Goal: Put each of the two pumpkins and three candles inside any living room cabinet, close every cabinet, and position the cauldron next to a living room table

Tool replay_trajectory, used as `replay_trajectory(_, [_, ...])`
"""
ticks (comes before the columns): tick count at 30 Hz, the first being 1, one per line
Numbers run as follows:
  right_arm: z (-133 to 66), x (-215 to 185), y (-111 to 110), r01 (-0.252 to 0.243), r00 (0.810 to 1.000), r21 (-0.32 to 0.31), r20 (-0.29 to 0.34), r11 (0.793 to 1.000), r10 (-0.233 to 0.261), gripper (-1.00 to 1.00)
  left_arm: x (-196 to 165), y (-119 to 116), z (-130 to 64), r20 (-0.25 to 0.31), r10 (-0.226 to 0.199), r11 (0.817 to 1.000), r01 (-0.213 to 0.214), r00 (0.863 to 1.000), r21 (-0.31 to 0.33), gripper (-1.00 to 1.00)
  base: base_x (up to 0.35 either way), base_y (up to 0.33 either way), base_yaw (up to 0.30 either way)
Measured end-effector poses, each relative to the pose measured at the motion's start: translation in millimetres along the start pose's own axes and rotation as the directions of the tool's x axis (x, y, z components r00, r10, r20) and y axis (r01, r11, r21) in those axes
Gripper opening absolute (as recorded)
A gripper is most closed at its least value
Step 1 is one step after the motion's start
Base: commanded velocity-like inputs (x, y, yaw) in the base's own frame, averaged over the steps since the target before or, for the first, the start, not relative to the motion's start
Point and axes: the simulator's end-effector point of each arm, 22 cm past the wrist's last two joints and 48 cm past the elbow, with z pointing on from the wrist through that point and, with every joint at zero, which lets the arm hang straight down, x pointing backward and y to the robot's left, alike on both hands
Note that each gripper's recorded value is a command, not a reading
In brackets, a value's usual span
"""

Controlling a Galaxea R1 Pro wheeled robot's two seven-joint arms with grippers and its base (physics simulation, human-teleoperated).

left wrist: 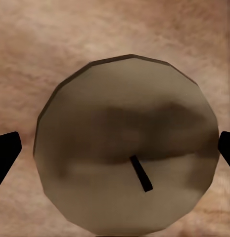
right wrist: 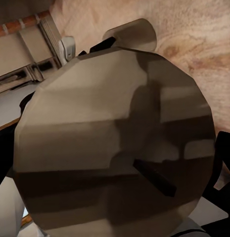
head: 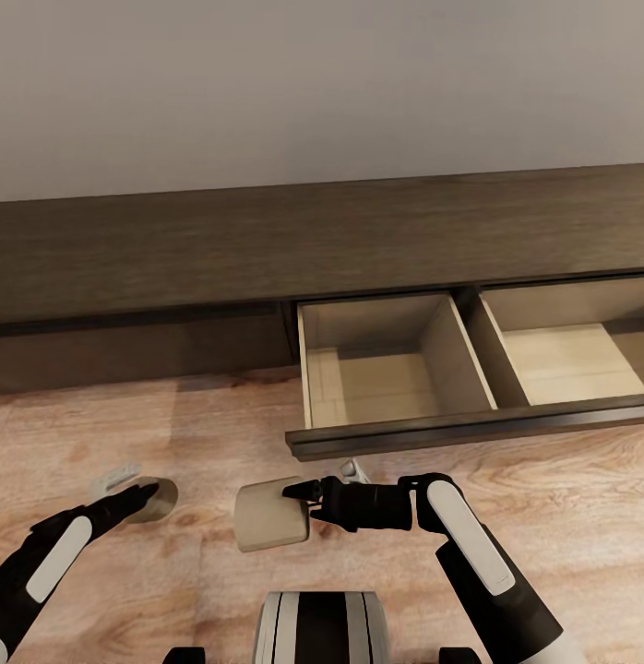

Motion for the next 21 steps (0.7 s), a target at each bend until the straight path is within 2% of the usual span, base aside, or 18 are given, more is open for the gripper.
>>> replay_trajectory(17, [0.2,0.1,-0.4,0.0,1.0,0.002,0.0,1.0,0.0,-1.0,0.9,-3.0,0.1,-0.001,0.003,1.0,-0.003,1.0,0.006,1.0,0.0,0.0,0.0])
replay_trajectory(21, [3.5,0.7,-7.6,-0.014,1.0,0.005,-0.007,1.0,0.014,-1.0,-1.5,-9.6,2.8,0.006,0.009,1.0,-0.009,1.0,0.019,1.0,0.0,0.0,0.0])
